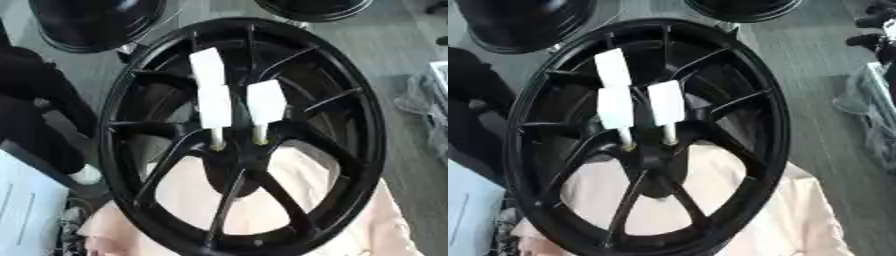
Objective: Pull the pin out of the wheel hub.
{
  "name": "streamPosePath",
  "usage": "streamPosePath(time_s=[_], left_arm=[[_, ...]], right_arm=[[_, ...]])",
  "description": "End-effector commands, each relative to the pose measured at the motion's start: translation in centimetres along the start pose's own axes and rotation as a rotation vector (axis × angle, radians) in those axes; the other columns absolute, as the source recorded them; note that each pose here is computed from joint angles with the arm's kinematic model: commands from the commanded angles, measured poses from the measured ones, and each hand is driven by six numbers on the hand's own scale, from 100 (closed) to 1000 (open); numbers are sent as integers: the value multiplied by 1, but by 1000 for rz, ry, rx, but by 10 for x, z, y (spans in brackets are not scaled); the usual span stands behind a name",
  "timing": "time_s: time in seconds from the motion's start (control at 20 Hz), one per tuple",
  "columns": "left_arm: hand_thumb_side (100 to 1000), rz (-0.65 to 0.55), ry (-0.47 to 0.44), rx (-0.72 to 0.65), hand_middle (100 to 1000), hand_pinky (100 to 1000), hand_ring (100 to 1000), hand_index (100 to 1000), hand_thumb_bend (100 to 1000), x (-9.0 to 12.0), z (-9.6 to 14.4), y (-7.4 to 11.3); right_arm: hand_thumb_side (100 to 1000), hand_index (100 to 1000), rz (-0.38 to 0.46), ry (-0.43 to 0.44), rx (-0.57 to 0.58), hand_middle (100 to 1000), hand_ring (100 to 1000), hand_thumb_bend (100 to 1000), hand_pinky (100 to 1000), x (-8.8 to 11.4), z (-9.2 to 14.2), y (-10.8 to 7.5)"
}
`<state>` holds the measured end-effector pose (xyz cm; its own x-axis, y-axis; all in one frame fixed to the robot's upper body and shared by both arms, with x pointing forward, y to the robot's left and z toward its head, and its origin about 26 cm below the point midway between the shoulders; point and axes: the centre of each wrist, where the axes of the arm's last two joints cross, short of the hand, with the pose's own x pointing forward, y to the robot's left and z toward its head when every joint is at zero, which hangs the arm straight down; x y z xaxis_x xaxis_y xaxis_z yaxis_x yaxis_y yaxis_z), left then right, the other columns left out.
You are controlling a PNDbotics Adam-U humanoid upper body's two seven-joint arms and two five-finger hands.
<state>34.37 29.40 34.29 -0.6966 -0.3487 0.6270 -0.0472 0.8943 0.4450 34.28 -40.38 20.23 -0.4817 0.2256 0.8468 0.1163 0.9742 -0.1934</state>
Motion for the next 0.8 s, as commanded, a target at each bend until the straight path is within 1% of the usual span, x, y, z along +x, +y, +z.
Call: streamPosePath(time_s=[0.05, 0.2, 0.3, 0.4, 0.45, 0.65, 0.8], left_arm=[[560, -137, -10, -140, 881, 745, 895, 816, 100, 27, -14, 11], [554, -246, 33, -311, 880, 770, 897, 838, 100, 44, -28, 4], [576, -316, 59, -421, 883, 795, 903, 854, 100, 51, -36, -3], [578, -368, 70, -521, 889, 813, 911, 863, 102, 57, -45, -11], [596, -387, 71, -569, 898, 834, 923, 872, 138, 60, -49, -16], [588, -440, 67, -759, 910, 867, 940, 885, 242, 72, -71, -41], [587, -469, 71, -891, 911, 881, 944, 890, 309, 75, -92, -63]], right_arm=[[622, 895, 47, -19, -10, 703, 656, 100, 932, 12, -3, -11], [623, 895, 58, -13, -6, 703, 656, 100, 932, 11, -2, -13], [624, 895, 64, -8, -8, 703, 656, 100, 932, 11, -1, -14], [625, 895, 68, -4, -9, 704, 656, 100, 932, 10, 0, -15], [625, 895, 70, -2, -9, 704, 656, 100, 933, 10, 0, -15], [626, 895, 79, 7, -13, 704, 656, 100, 933, 8, 3, -17], [626, 895, 82, 14, -20, 704, 656, 100, 933, 6, 5, -18]])
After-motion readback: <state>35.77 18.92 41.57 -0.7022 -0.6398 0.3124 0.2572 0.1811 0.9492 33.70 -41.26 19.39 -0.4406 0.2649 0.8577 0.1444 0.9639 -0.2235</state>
